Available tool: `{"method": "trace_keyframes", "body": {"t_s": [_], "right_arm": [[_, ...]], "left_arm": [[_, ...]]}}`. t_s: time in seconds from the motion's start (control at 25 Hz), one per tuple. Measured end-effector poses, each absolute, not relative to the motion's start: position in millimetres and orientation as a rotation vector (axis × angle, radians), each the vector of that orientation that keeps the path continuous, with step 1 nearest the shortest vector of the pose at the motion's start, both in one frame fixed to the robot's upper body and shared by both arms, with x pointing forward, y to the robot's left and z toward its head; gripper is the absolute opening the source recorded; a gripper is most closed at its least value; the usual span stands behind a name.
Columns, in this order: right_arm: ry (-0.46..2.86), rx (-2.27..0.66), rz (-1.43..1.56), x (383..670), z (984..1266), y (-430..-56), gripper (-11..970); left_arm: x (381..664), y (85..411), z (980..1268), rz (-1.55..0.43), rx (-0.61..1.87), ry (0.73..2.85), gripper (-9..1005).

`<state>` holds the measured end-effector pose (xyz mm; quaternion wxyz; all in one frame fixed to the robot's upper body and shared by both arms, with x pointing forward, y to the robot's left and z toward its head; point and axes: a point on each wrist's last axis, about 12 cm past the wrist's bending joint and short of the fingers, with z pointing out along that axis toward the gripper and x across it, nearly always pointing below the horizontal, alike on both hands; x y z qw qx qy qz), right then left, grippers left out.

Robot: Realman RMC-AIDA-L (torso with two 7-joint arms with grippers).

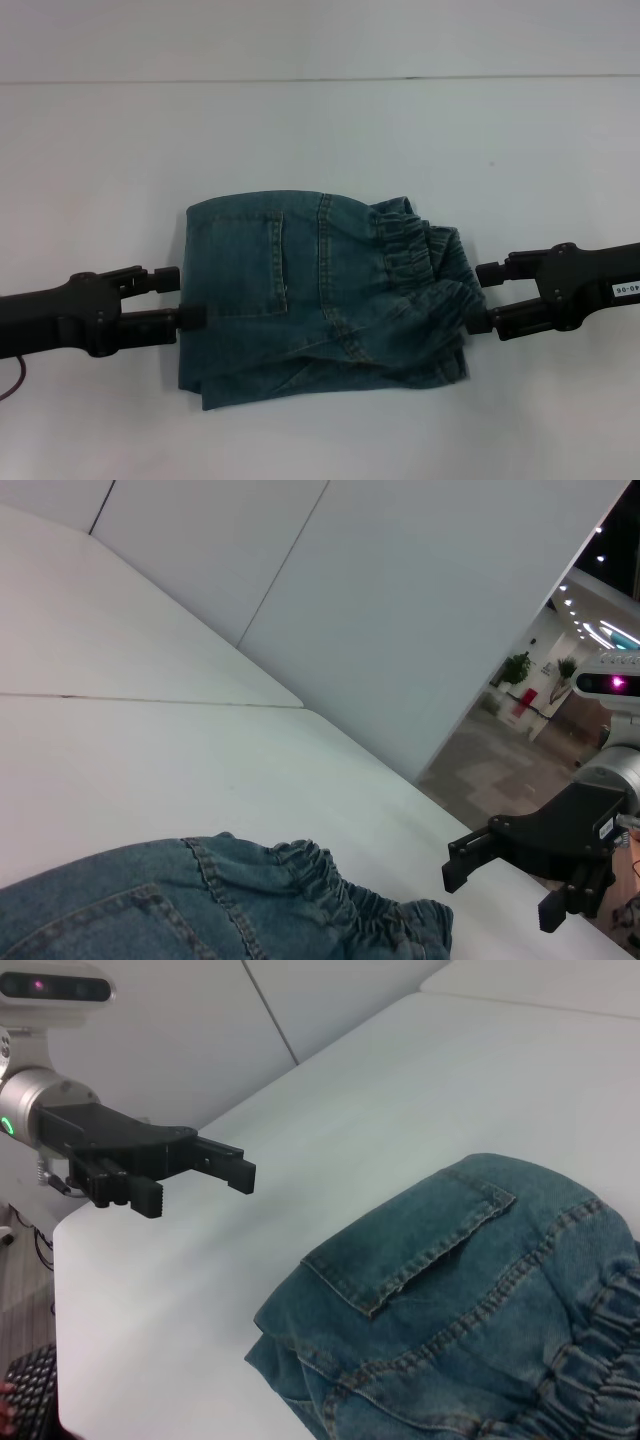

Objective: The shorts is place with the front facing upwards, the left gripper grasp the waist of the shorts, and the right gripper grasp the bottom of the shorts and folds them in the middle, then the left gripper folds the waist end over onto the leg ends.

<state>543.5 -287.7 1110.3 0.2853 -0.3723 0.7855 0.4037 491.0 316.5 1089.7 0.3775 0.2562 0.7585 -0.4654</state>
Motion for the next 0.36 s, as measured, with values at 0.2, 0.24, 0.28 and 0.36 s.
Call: {"method": "trace_keyframes", "body": {"t_s": [0.2, 0.24, 0.28, 0.36], "right_arm": [[2.103, -0.995, 1.072, 544.1, 1110.6, -288.9, 924], [2.103, -0.995, 1.071, 544.3, 1110.9, -289.2, 924], [2.102, -0.995, 1.069, 544.7, 1111.1, -289.3, 924], [2.102, -0.996, 1.066, 545.5, 1111.6, -289.3, 924]], "left_arm": [[490.7, 316.4, 1090.0, -1.199, 0.655, 1.946, 874], [490.6, 316.4, 1090.0, -1.198, 0.655, 1.946, 874], [490.7, 316.5, 1090.1, -1.198, 0.655, 1.946, 874], [490.9, 316.8, 1090.6, -1.197, 0.655, 1.944, 874]]}}
